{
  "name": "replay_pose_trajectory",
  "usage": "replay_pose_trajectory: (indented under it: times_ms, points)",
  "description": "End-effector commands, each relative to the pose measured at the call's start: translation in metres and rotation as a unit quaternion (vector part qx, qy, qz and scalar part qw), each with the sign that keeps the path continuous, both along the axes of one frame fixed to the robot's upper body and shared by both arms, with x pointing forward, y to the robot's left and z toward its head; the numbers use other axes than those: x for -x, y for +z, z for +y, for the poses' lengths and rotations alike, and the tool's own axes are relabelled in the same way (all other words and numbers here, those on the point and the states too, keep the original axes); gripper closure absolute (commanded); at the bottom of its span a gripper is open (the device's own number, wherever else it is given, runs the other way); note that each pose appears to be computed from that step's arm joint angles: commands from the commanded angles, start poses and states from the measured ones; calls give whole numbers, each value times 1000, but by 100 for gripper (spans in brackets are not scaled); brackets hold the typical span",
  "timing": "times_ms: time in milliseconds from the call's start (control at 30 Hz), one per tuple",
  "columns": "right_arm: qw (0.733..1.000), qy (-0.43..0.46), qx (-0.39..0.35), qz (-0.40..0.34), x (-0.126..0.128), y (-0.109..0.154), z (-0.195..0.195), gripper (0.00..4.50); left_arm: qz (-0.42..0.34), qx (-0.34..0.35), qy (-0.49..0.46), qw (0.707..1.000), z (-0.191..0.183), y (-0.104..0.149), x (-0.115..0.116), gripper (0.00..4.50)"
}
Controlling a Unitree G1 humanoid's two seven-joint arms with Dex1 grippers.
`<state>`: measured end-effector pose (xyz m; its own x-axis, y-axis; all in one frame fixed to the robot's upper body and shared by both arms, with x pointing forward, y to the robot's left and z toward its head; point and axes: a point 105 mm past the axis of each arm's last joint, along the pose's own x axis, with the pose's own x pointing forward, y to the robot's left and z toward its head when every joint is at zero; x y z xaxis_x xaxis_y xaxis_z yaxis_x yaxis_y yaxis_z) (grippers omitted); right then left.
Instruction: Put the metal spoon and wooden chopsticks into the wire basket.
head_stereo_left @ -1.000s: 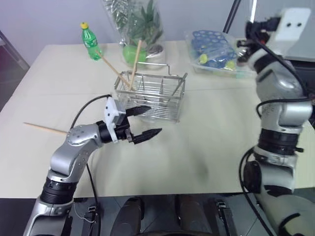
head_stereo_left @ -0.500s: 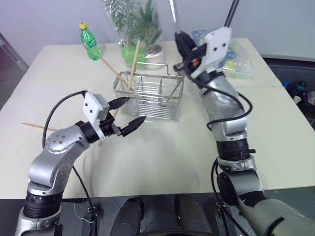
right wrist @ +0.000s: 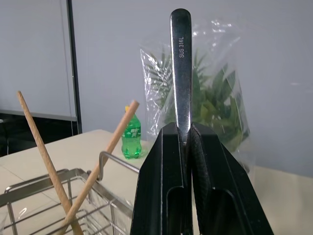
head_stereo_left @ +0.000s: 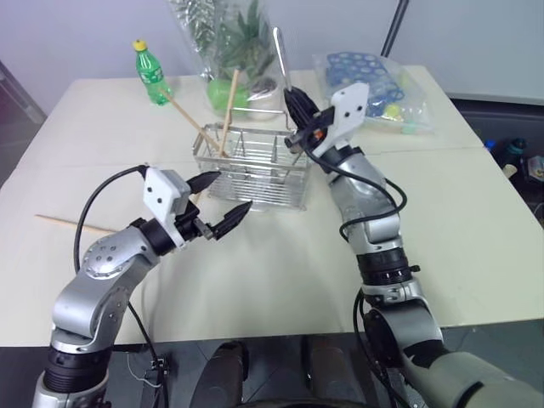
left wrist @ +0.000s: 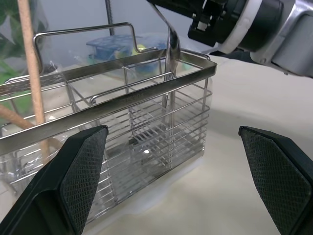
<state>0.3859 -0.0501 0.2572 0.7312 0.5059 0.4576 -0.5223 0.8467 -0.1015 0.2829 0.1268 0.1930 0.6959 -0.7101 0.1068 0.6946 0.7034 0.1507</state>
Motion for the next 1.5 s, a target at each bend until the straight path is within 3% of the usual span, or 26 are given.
replay_pose_trajectory:
  times_ms: [33,267,300,367,533,600,867,1033,1267,1500]
  points:
    - [1000,6,-6,-30,7,13,4,444,-26,1,-6,1000,-5,11,4,0]
    - [1000,8,-9,-23,8,9,3,444,-23,3,-12,1000,-7,9,5,0]
    - [1000,8,-9,-22,8,8,2,389,-23,3,-12,1000,-7,9,5,0]
    - [1000,7,-10,-20,8,7,2,337,-24,4,-12,1000,-7,9,5,0]
    - [1000,5,-9,-18,8,6,2,76,-23,5,-10,1000,-6,8,3,0]
    - [1000,4,-7,-21,8,7,2,8,-23,5,-9,1000,-5,8,3,0]
    - [997,-5,11,-79,21,48,-14,8,-26,22,42,999,15,12,-7,0]
    - [994,-5,59,-95,36,68,-39,8,-19,31,92,995,41,11,-7,0]
    - [990,24,130,-47,63,53,-64,8,-17,18,197,980,84,3,-16,0]
    - [978,121,168,24,105,17,-65,8,-17,31,243,969,83,-4,-23,0]
